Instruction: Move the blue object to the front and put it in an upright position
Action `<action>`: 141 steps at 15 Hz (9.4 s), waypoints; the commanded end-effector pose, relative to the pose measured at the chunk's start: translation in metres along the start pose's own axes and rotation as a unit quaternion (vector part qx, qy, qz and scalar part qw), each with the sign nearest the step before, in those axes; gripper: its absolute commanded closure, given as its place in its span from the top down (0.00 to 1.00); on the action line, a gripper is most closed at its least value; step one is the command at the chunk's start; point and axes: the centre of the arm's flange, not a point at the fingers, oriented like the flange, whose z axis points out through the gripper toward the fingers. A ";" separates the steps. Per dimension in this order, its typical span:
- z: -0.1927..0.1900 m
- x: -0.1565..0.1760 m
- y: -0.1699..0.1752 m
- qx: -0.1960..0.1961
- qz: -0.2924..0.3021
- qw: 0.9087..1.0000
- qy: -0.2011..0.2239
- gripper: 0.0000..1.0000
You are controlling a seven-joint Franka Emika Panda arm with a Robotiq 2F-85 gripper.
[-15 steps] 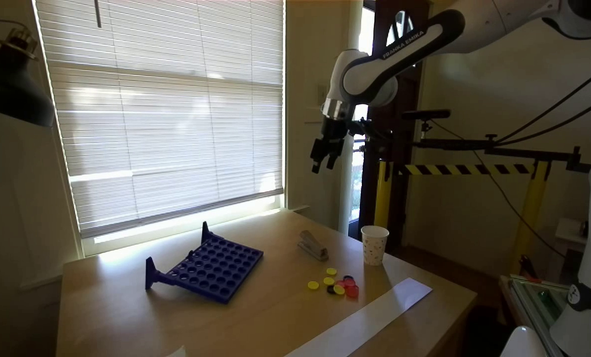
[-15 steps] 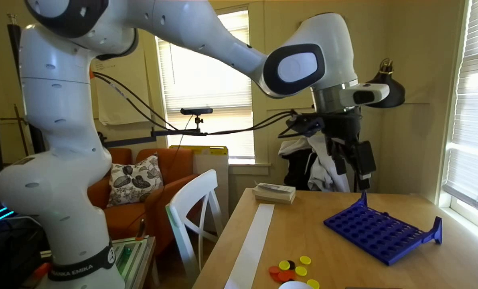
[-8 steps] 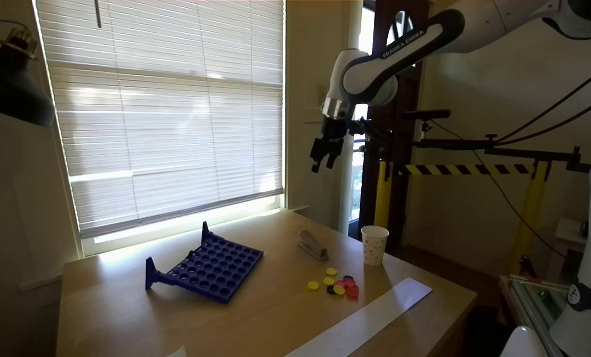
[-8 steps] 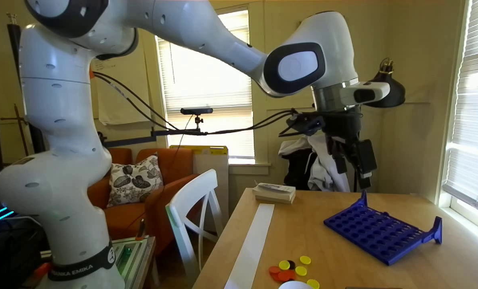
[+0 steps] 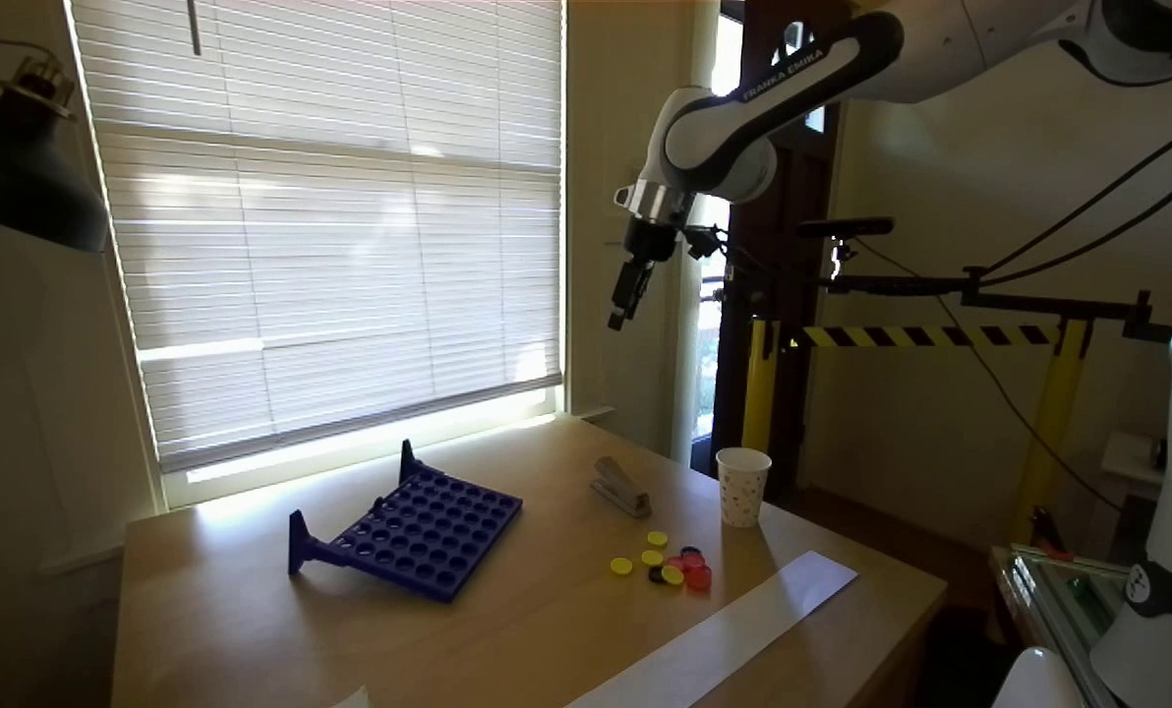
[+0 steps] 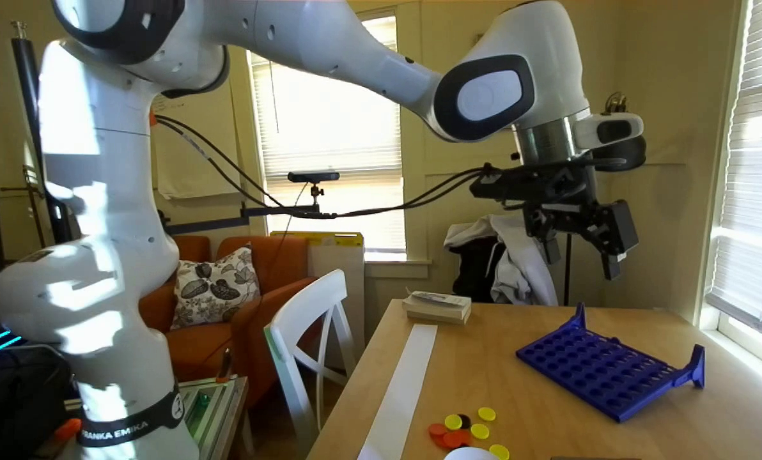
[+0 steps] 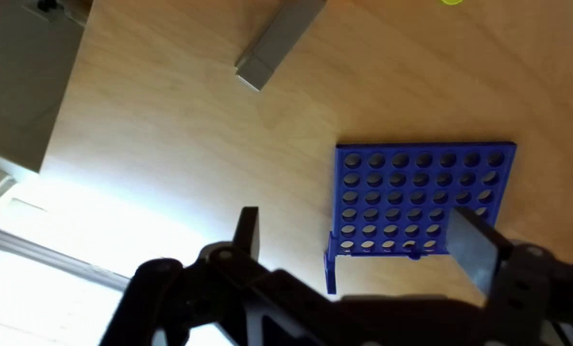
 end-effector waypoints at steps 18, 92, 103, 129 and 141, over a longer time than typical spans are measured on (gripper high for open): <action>0.137 0.069 0.019 0.120 -0.119 0.985 -0.033 1.00; 0.354 0.137 -0.056 0.146 -0.091 0.985 0.006 0.66; 0.356 0.127 -0.049 0.085 -0.125 0.987 -0.057 0.00; 0.261 0.107 -0.027 0.082 -0.114 0.986 -0.086 0.78; 0.316 0.083 0.027 0.251 -0.048 0.964 -0.070 1.00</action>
